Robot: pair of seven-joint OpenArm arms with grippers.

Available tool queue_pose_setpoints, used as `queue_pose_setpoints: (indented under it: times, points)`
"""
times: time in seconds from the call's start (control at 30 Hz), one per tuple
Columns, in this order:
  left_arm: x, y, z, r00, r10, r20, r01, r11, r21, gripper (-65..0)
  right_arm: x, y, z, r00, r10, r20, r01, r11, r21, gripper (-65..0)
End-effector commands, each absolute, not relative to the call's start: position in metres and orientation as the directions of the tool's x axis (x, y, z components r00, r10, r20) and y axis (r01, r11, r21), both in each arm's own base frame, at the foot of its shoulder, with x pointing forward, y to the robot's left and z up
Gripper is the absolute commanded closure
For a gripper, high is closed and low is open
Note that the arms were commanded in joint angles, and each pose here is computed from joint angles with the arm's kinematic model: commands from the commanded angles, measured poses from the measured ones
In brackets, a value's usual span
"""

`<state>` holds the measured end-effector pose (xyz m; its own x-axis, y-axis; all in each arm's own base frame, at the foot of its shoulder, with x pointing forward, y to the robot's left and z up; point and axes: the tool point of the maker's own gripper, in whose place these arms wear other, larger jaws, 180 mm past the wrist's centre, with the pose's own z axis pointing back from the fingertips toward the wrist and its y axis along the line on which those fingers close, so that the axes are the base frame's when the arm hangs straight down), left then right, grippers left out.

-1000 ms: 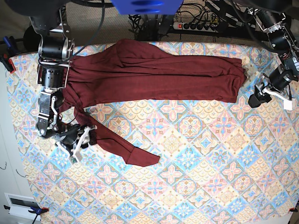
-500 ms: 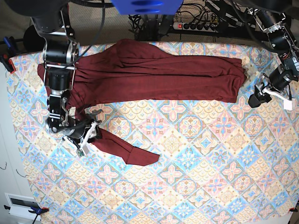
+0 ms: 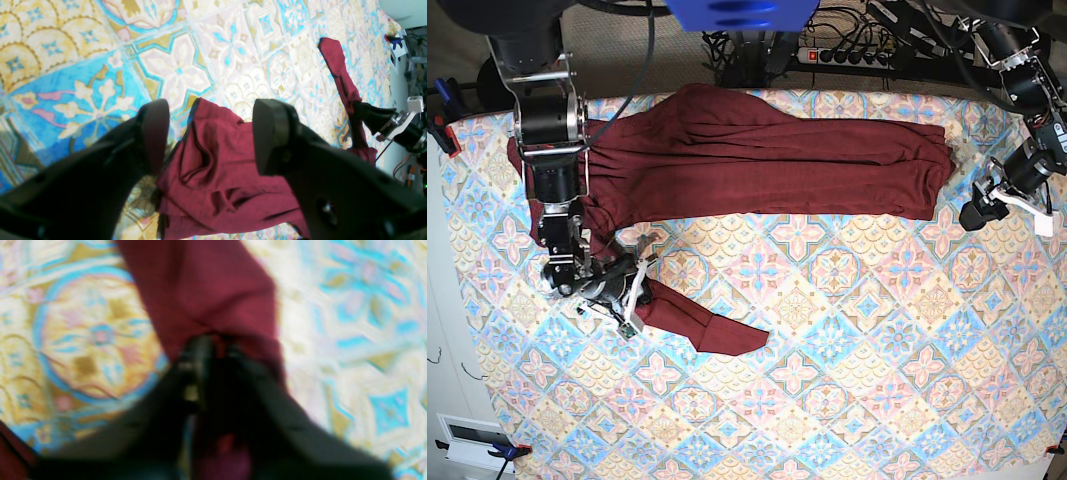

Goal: Layout the t-shirt on the table in an organized manner, then fold the t-shirt properly
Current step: 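Grasp the trailing sleeve with the right gripper and lay it onto the strip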

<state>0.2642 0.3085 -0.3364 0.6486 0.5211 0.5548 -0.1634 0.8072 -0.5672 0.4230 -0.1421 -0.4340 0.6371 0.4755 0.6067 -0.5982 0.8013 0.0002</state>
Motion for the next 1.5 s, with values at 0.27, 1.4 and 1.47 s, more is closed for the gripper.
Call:
queue_pose_setpoints:
  times: [0.27, 1.4, 1.47]
  points:
    - [0.271, 0.314, -0.322, 0.624, 0.511, 0.592, -0.137, 0.817, -0.56, -38.4, 0.411, -0.12, -0.383, 0.476, 0.623, 0.621, -0.684, 0.706, -0.185, -0.2]
    - [0.269, 0.313, -0.325, 0.631, 0.509, 0.586, -0.141, 0.817, -0.559, -38.4, 0.237, -0.036, -0.356, 0.322, 0.649, 0.69, -0.824, 0.55, -0.133, -0.2]
    - [0.269, 0.313, -0.325, 0.631, 0.508, 0.586, -0.141, 0.818, -0.558, -38.4, 0.229, -0.025, -0.357, 0.314, 0.643, 0.699, -0.845, 0.525, -0.104, -0.2]
